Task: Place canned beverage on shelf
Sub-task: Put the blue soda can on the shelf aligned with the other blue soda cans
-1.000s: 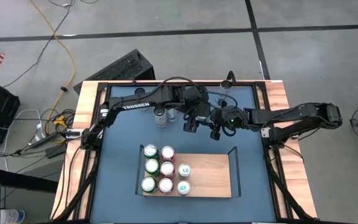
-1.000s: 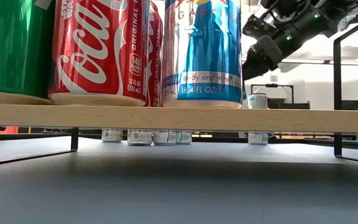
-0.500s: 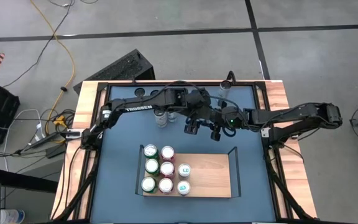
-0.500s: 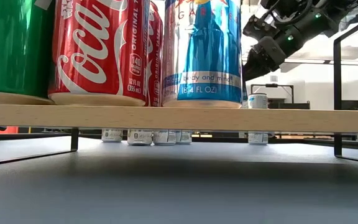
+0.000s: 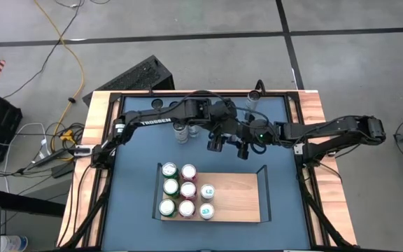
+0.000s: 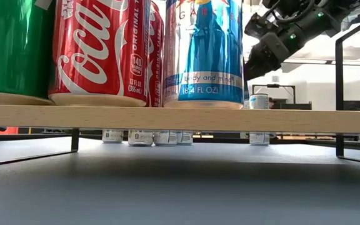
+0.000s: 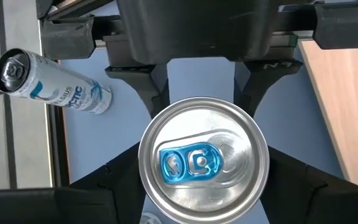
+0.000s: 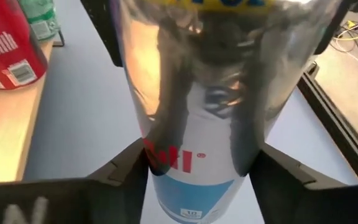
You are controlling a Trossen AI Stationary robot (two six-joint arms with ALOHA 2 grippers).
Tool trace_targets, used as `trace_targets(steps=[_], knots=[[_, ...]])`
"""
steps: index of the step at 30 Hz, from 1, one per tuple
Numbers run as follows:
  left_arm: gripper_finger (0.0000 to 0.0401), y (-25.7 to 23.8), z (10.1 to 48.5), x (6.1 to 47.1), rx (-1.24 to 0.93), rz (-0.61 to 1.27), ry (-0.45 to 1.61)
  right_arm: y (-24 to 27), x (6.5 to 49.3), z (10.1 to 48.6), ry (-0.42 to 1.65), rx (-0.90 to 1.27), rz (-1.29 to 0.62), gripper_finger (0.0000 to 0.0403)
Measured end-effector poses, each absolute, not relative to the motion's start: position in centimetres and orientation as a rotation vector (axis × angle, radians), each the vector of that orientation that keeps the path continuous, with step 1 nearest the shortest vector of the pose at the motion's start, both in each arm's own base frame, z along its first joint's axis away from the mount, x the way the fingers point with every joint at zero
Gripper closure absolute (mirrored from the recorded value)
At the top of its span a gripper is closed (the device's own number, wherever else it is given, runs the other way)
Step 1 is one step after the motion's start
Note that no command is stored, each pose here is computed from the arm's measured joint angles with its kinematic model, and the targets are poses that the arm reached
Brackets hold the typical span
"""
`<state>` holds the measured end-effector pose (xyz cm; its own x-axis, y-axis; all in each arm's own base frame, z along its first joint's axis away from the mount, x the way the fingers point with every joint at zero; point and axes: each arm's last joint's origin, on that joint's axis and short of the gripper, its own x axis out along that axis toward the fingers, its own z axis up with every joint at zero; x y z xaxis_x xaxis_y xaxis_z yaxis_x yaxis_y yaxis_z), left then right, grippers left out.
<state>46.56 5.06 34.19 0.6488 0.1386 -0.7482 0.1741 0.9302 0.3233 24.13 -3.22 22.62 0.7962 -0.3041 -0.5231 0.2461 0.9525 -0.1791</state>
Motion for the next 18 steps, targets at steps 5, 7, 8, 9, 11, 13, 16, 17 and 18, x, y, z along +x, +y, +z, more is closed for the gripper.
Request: trace_targets(steps=[5, 7, 8, 9, 11, 13, 16, 17, 18], knots=[[0.0170, 4.9, 34.7, 46.1, 0.361, -0.029, 0.891, -3.2, 24.1, 22.6, 0.577, -0.076, -0.292, 0.0113], [0.0170, 4.9, 35.1, 45.7, 0.354, -0.026, 0.901, -3.2, 24.1, 22.6, 0.575, -0.076, -0.293, 0.0103], [0.0170, 4.9, 35.4, 45.5, 0.349, -0.023, 0.900, -3.2, 24.0, 22.7, 0.573, -0.072, -0.293, 0.0101], [0.0170, 4.8, 35.7, 45.2, 0.341, -0.019, 0.903, -3.2, 23.9, 22.8, 0.569, -0.066, -0.295, 0.0100], [0.0170, 4.8, 36.2, 44.6, 0.322, -0.010, 0.912, -3.0, 23.6, 23.3, 0.552, -0.057, -0.295, 0.0098], [0.0170, 4.6, 36.9, 43.6, 0.299, -0.010, 0.936, -2.8, 22.9, 23.8, 0.553, -0.060, -0.294, 0.0098], [0.0170, 4.0, 38.5, 42.0, 0.274, 0.002, 0.940, -2.4, 21.8, 25.6, 0.564, -0.069, -0.298, 0.0098], [0.0170, 3.7, 39.0, 41.5, 0.271, 0.007, 0.941, -2.3, 21.5, 26.4, 0.567, -0.073, -0.301, 0.0097], [0.0170, 3.4, 39.5, 41.0, 0.270, 0.014, 0.946, -2.2, 21.0, 27.3, 0.562, -0.076, -0.304, 0.0097]])
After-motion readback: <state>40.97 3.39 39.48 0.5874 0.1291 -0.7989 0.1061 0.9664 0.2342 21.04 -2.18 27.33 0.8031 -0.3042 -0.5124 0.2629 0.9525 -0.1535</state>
